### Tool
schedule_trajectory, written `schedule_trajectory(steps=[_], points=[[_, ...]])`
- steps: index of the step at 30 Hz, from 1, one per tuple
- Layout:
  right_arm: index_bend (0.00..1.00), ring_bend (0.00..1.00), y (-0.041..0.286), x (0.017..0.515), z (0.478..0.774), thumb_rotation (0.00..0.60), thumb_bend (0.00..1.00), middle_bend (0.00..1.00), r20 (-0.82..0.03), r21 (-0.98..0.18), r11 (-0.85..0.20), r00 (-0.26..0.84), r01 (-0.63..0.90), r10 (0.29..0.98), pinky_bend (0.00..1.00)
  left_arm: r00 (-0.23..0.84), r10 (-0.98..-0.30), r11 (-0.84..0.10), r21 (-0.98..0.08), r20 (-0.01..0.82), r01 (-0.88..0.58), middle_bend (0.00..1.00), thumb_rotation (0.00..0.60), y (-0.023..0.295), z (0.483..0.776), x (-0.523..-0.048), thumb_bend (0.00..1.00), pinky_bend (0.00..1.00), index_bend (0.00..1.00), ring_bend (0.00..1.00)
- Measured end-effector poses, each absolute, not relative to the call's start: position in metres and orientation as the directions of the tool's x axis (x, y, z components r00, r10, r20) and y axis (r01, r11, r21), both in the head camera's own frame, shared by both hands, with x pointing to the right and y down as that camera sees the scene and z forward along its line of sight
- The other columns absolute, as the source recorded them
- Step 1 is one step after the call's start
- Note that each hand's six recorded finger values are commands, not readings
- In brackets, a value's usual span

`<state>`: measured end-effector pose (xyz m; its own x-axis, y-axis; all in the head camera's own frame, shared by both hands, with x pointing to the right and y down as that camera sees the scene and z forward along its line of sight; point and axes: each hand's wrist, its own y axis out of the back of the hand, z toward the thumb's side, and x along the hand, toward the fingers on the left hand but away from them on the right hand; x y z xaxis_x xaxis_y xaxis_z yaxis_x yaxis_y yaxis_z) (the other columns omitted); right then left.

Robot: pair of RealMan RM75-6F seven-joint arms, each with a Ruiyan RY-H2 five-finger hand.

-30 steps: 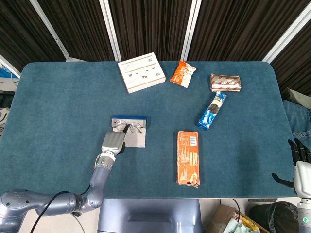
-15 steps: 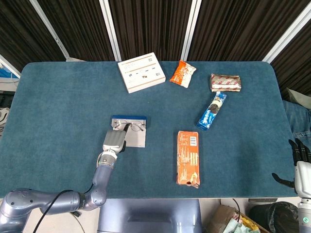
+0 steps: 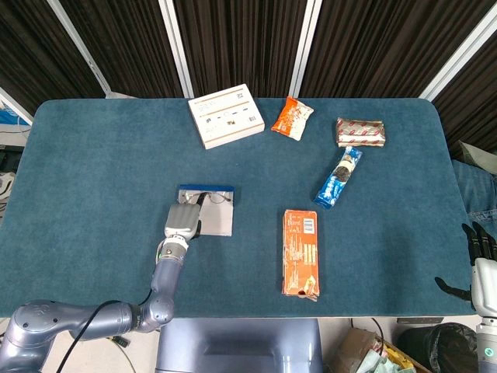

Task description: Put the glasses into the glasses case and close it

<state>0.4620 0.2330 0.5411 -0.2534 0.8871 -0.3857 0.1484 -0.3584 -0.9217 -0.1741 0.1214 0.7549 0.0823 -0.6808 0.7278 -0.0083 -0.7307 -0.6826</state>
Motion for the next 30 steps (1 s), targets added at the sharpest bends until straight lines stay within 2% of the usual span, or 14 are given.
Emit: schedule_trajectory(steps=[5,14,19,22,27,30], points=[[0.05,0.1,0.233,0.462,0.541,0.6,0.19,0.0,-0.385,-0.922,-0.358,-0.254,0.147,0.887,0.16,0.078,-0.674,-0.736,-0.676,0.734,0.0,0.78,0.6,0.12,0.758,-0.173,0.56,0.86,0.0,0.82],[0.05,0.1,0.232,0.462,0.542,0.6,0.19,0.0,-0.384,-0.922,-0.358,-0.255,0.146,0.887,0.16,0.139,-0.672,-0.734,-0.679,0.728,0.013,0.78,0.6,0.13,0.75,-0.164,0.55,0.86,0.0,0.82],[0.05,0.1,0.232,0.462,0.542,0.6,0.19,0.0,-0.384,-0.923,-0.357,-0.252,0.146,0.888,0.16,0.176,-0.685,-0.717,-0.697,0.707,0.014,0.75,0.6,0.135,0.736,-0.162,0.5,0.85,0.12,0.8],[0.05,0.1,0.232,0.462,0.542,0.6,0.19,0.0,-0.384,-0.922,-0.357,-0.252,0.148,0.888,0.16,0.204,-0.7,-0.697,-0.717,0.685,0.013,0.64,0.6,0.139,0.723,-0.163,0.35,0.74,0.18,0.68],[0.05,0.1,0.232,0.461,0.541,0.6,0.19,0.0,-0.384,-0.922,-0.356,-0.252,0.15,0.888,0.16,0.227,-0.729,-0.652,-0.756,0.646,0.056,0.42,0.6,0.147,0.702,-0.181,0.26,0.43,0.2,0.35],[0.05,0.1,0.232,0.461,0.541,0.6,0.19,0.0,-0.384,-0.922,-0.356,-0.252,0.151,0.888,0.16,0.223,-0.739,-0.64,-0.766,0.636,0.067,0.32,0.6,0.151,0.696,-0.192,0.17,0.31,0.2,0.22]])
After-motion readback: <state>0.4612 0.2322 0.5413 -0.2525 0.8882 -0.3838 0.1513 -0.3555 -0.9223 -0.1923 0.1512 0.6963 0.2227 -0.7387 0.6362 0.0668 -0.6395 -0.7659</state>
